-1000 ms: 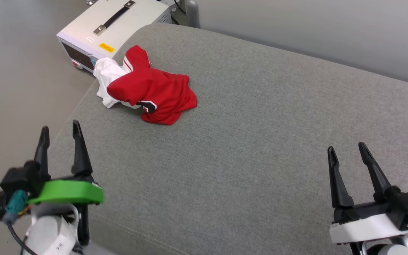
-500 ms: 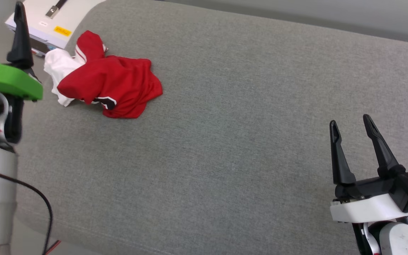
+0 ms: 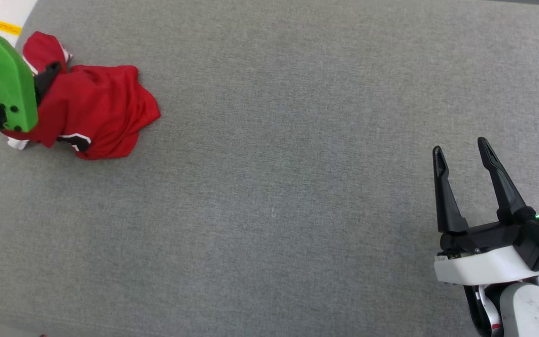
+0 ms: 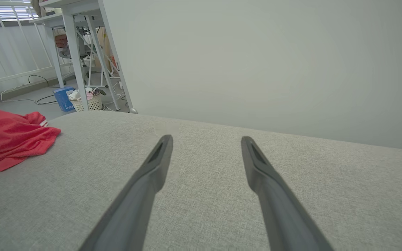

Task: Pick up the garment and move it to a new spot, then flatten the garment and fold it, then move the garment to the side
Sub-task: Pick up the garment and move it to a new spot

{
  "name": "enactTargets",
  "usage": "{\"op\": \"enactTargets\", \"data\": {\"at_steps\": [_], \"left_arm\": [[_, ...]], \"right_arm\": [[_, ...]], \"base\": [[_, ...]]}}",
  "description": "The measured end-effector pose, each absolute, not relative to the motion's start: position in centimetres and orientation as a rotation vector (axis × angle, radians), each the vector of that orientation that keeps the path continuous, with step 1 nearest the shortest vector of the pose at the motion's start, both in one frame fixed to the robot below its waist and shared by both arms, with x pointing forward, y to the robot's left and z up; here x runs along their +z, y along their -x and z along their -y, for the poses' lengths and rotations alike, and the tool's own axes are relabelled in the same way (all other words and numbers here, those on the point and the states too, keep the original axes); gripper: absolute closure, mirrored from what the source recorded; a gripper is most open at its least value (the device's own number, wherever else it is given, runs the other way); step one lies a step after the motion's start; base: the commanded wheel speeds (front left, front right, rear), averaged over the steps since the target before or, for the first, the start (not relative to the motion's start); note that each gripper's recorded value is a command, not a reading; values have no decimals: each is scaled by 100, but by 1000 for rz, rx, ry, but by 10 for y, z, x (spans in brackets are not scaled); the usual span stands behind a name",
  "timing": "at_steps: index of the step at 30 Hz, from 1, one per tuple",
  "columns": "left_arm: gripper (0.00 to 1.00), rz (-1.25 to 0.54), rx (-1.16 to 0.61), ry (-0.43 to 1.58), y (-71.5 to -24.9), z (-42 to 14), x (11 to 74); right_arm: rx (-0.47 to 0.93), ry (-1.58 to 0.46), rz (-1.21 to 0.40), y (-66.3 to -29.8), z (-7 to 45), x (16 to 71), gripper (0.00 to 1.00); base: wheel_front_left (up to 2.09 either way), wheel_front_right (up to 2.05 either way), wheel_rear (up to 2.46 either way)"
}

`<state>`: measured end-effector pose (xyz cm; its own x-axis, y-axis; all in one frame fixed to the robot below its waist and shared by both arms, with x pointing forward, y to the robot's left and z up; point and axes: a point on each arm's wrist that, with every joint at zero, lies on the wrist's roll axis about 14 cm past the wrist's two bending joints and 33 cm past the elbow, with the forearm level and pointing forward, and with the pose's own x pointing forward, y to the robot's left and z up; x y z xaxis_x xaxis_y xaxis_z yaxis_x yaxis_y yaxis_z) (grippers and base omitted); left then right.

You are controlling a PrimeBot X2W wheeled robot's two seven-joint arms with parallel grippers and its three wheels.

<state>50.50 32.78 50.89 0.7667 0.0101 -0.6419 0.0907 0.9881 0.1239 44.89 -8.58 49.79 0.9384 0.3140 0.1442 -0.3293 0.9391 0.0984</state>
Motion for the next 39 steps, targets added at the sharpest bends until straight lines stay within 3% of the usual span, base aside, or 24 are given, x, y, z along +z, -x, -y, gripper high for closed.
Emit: {"op": "enactTargets", "data": {"at_steps": [12, 21, 22, 23, 24, 29, 39], "left_arm": [[0, -1250, -106, -197, -463, -316, 388], [0, -1340, -121, -217, -455, -310, 355], [23, -1337, -122, -216, -455, -310, 355], [74, -1329, -125, -221, -456, -309, 355], [100, -1321, -131, -230, -456, -308, 356], [100, -1220, -151, -244, -464, -302, 369], [100, -695, -285, -389, -518, -261, 486]], "right_arm": [[271, -126, 58, -461, 105, 466, 0], [248, -134, 5, -459, 112, 448, 0], [248, -136, 6, -459, 112, 448, 0], [248, -136, 6, -459, 112, 449, 0], [250, -137, 6, -459, 111, 449, 0], [253, -138, 25, -458, 110, 458, 0], [234, -157, 81, -441, 117, 488, 0]], "base": [[0, 0, 0], [0, 0, 0], [0, 0, 0], [0, 0, 0], [0, 0, 0], [0, 0, 0], [0, 0, 0]]}}
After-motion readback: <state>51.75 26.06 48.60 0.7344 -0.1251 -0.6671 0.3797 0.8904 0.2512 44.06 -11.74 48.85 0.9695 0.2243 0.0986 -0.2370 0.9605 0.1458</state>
